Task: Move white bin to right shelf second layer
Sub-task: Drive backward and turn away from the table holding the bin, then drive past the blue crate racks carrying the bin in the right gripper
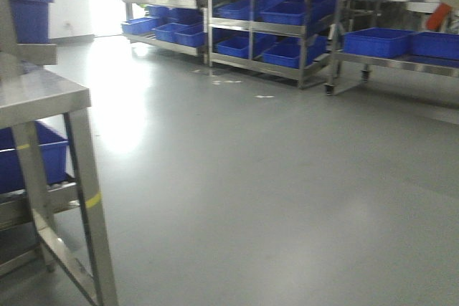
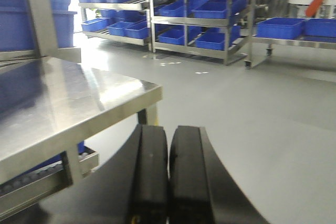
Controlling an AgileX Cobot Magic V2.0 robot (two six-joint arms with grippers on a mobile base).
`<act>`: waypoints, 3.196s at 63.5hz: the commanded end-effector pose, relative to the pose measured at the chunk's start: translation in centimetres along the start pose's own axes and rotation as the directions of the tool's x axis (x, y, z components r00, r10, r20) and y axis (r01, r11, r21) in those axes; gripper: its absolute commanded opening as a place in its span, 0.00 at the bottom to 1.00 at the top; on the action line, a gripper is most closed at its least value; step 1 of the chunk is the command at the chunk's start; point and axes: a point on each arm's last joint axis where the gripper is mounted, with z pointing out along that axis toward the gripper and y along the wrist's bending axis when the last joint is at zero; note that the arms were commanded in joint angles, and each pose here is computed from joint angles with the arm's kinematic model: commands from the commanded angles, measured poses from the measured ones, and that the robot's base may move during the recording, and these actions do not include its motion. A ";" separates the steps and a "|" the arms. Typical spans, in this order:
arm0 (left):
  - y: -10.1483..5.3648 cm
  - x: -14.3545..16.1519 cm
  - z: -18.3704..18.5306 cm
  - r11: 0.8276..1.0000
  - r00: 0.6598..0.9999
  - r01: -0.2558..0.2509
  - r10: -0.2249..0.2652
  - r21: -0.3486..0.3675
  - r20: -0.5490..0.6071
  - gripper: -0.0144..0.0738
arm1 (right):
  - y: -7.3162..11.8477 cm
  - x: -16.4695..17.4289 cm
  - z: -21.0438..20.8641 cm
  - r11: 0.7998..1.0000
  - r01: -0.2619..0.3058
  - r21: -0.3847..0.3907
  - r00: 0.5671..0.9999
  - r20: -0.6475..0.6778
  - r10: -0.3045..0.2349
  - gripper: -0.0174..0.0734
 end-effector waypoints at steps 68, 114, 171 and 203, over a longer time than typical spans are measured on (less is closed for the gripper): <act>0.0 0.4 0.0 1.000 0.998 0.009 -0.009 -0.002 0.062 0.26 | 0.2 -1.7 -0.4 1.000 0.014 -0.014 0.993 0.122 -0.012 0.25; 0.0 0.4 0.0 1.000 0.998 0.009 -0.009 -0.002 0.062 0.26 | 0.2 -1.7 -0.1 1.000 0.014 -0.014 0.994 0.113 -0.013 0.25; 0.0 0.4 0.0 1.000 0.998 0.009 -0.009 -0.002 0.062 0.26 | 0.2 -1.7 -0.1 1.000 0.014 -0.014 0.994 0.113 -0.013 0.25; 0.0 0.4 0.0 1.000 0.998 0.009 -0.009 -0.002 0.062 0.26 | 0.2 -1.7 -0.1 1.000 0.014 -0.014 0.994 0.113 -0.013 0.25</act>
